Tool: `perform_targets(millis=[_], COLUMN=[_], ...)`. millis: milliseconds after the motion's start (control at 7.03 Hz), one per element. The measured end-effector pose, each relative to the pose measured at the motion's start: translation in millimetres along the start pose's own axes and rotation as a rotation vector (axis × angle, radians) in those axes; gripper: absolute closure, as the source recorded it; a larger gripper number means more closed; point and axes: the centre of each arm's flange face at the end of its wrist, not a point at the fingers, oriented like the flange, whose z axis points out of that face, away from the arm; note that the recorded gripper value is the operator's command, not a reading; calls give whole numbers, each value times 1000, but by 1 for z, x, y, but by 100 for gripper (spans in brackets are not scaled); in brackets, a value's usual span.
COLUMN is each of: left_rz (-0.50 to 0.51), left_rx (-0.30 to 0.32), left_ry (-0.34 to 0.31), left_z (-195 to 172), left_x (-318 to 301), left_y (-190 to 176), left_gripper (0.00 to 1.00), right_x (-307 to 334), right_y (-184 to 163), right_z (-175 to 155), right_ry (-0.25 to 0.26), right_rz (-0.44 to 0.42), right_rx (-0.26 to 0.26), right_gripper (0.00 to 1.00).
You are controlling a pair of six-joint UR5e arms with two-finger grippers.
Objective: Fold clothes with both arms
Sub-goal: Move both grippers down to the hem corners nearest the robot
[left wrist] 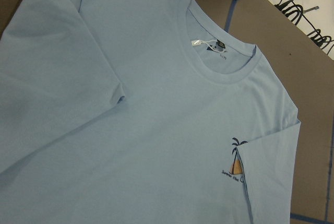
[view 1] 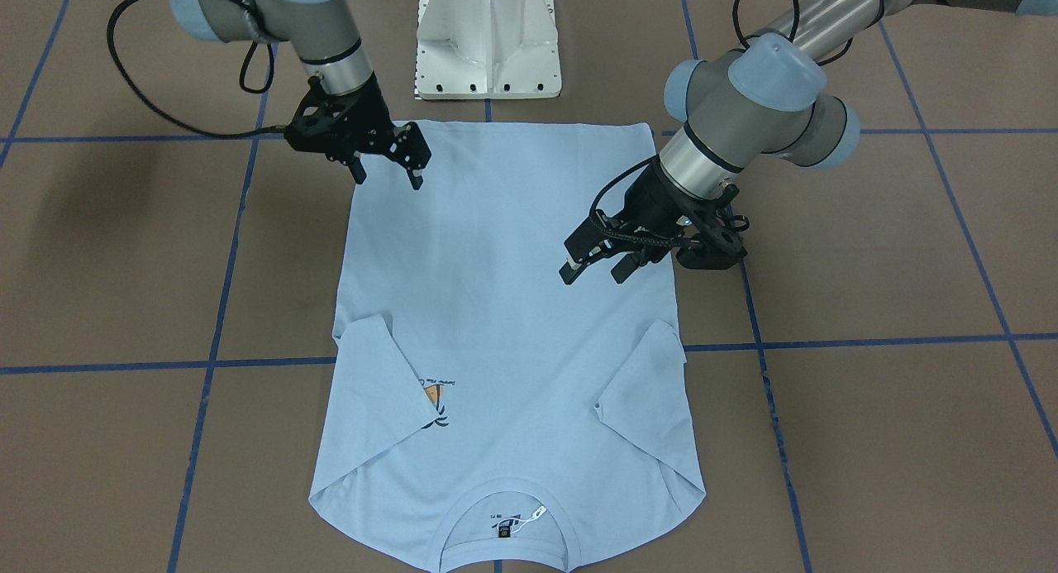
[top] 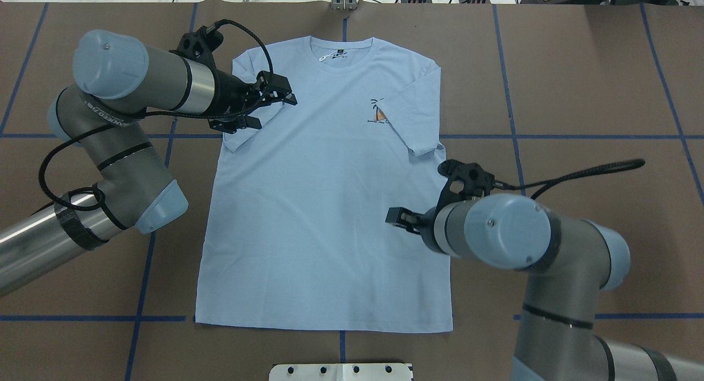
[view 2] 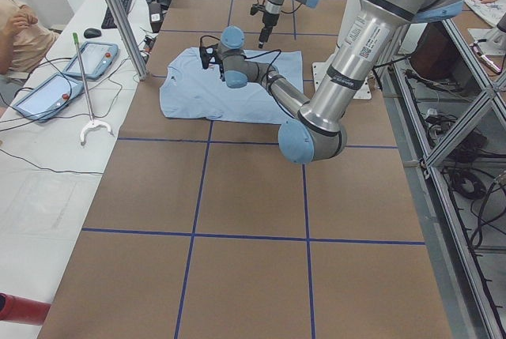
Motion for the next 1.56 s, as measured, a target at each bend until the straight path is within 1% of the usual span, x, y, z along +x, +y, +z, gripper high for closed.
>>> perform_targets(millis=[142,284,427,711,853,995,1138,1280,1422,1564], left_rz=[7,9,9,11,10,10,9,9,9,8], left_rx=[-4,-2,0,-5,-8,-8,-2,8,16,19], left_ry=[7,9,8,3,0,-2,-4,-4,-4,-4], left_z=[-2,-2,-1,3,5,6,7,8,8,8], left_x=[1,0,-1,-3,-4,-5,-6,-6,-6,-6], left_y=[4,6,6,9,11,11,11,10,10,10], left_gripper=[3,4,4,4,4,4,4,4,4,4], right_x=[8,24,42,69,79,84,86,87,87,87], right_y=[40,68,89,108,115,122,128,132,133,133], right_z=[-1,6,15,27,31,32,33,34,34,33], right_ry=[48,93,130,183,202,211,215,217,217,215], right_rz=[70,146,194,236,243,241,236,233,239,250], right_rx=[5,8,17,23,22,18,14,10,10,8], right_gripper=[3,4,4,11,18,32,59,98,100,100])
